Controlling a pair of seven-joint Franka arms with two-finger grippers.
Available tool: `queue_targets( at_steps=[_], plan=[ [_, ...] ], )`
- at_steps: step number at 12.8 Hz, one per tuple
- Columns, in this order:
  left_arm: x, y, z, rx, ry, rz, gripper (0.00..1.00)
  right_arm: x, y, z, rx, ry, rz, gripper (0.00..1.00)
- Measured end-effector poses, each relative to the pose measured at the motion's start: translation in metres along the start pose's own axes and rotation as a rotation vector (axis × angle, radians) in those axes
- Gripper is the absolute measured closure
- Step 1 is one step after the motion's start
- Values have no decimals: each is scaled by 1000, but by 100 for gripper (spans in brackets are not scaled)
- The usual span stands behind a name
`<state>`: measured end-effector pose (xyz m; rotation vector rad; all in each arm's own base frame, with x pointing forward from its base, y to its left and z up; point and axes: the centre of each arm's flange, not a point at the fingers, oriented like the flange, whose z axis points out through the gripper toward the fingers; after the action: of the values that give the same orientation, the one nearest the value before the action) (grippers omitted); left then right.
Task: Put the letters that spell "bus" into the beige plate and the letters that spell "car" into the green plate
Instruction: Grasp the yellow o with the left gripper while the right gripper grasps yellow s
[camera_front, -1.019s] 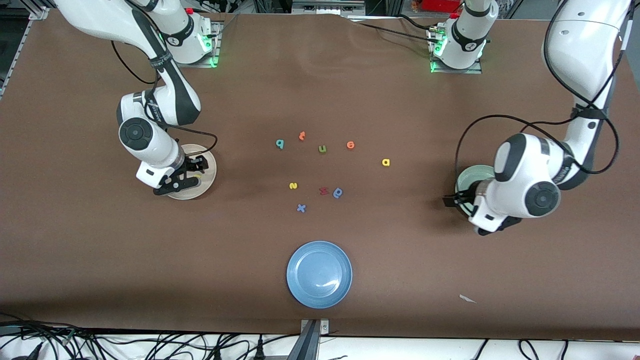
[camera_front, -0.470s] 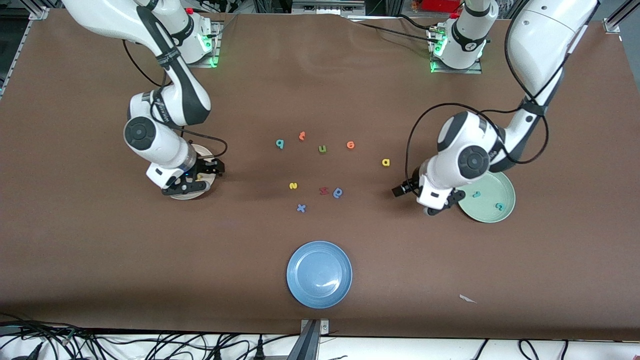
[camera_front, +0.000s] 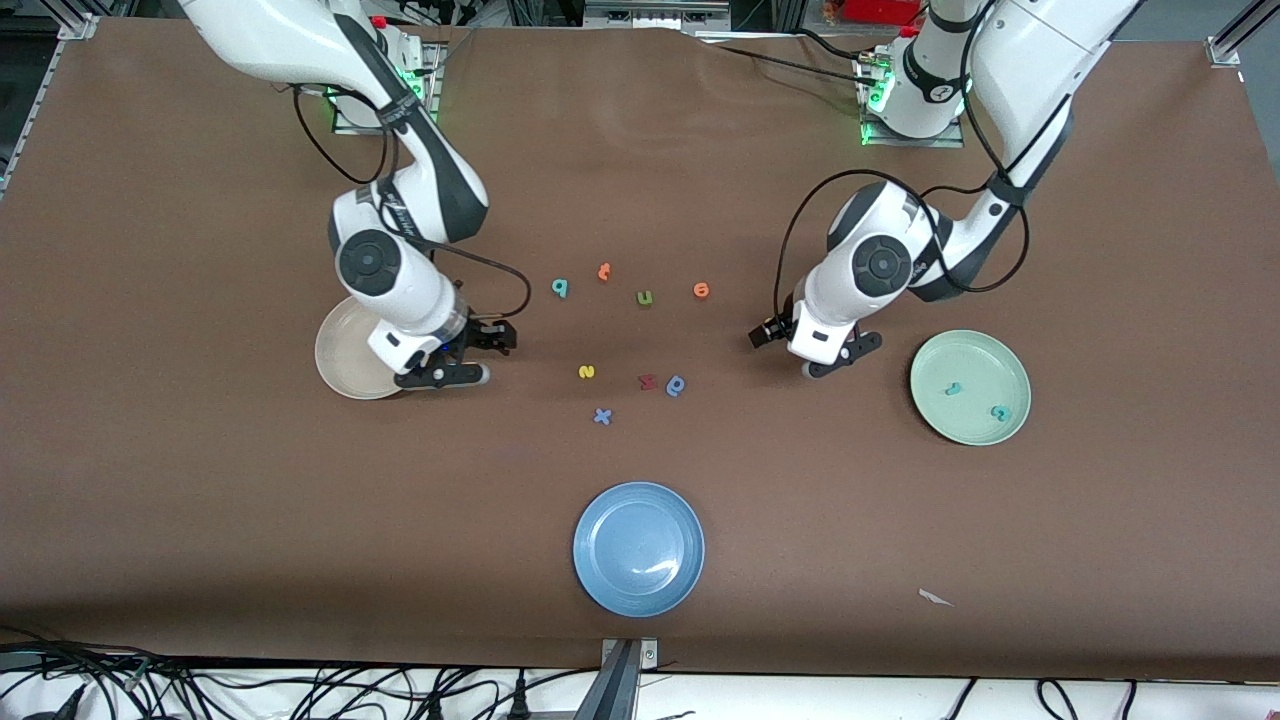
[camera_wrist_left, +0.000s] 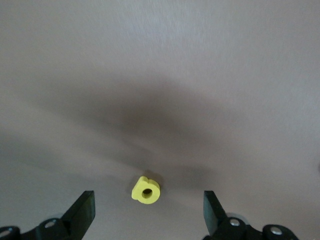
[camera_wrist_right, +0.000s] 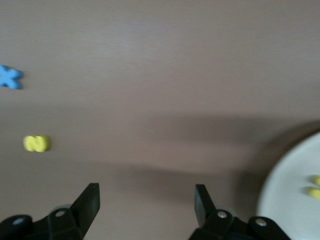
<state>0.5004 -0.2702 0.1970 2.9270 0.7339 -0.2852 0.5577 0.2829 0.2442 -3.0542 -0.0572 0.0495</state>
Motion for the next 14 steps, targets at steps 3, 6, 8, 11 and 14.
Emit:
queue_targets(
  at_steps=[3,6,8,11,14],
  plan=[
    [-10,-11,17,9,31,36,7,4,-52,10,18,16,37,15],
    [-10,-13,20,37,68,54,15,8,-90,24,-2,44,36,15],
    [-11,-13,22,47,83,51,21,3,-111,42,-32,55,38,15],
    [-14,-12,25,52,85,47,28,-7,-131,67,-69,65,49,15],
    [-16,-10,26,48,86,50,42,-12,-140,78,-87,73,55,16]
  ],
)
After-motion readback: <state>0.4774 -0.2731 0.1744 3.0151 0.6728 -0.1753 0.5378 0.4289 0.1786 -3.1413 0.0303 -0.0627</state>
